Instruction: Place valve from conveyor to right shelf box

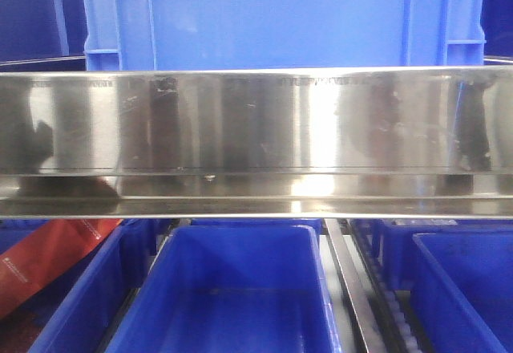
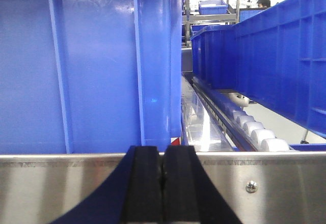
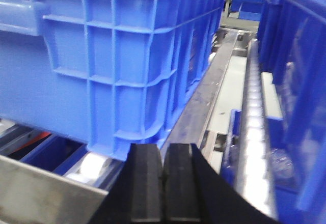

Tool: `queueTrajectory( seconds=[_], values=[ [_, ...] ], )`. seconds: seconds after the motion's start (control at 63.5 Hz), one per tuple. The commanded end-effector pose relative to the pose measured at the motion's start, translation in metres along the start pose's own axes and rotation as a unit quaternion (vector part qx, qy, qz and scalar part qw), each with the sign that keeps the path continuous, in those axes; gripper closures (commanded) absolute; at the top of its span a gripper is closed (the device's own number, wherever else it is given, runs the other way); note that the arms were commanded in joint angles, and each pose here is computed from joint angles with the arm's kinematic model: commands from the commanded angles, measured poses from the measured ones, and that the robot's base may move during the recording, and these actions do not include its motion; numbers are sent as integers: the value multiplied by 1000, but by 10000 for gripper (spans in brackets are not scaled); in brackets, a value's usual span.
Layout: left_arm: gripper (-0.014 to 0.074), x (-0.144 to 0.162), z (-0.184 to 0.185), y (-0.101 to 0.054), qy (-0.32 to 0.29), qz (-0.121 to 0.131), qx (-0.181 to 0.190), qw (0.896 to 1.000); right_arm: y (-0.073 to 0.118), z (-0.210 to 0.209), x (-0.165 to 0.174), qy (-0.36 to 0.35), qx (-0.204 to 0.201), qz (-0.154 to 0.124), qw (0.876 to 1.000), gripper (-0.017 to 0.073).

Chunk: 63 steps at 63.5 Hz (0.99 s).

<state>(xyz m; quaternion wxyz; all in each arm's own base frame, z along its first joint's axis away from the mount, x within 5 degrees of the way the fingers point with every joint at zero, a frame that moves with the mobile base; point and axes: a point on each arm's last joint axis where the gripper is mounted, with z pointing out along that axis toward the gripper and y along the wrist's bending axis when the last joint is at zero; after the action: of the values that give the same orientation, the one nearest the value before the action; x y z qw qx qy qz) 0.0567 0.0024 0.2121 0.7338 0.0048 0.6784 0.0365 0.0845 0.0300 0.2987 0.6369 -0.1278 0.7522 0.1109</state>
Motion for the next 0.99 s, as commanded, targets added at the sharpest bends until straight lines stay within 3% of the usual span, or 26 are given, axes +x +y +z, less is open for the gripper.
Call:
queueTrajectory(
  seconds=[0.0, 0.063, 0.189, 0.284, 0.646, 0.725, 0.977],
  values=[
    [704, -3, -1, 0, -15, -4, -3, 1000, -4, -6, -2, -25, 26, -10, 999, 721],
    [704, -3, -1, 0, -15, -4, -3, 1000, -8, -11, 1, -36, 53, -3, 998, 721],
    [704, -3, -1, 0, -15, -4, -3, 1000, -16, -20, 20, -56, 116, 37, 991, 721],
    [704, -3, -1, 0, -15, -4, -3, 1000, -18, -24, 42, -64, 146, 41, 986, 721],
    [704, -3, -1, 0, -15, -4, -3, 1000, -18, -20, 98, -79, 159, 37, 983, 721],
    [704, -3, -1, 0, -15, -4, -3, 1000, -19, -21, 94, -107, 162, 32, 980, 721],
    [704, -3, -1, 0, -15, -4, -3, 1000, -18, -20, 99, -82, 160, 35, 983, 721]
  ],
)
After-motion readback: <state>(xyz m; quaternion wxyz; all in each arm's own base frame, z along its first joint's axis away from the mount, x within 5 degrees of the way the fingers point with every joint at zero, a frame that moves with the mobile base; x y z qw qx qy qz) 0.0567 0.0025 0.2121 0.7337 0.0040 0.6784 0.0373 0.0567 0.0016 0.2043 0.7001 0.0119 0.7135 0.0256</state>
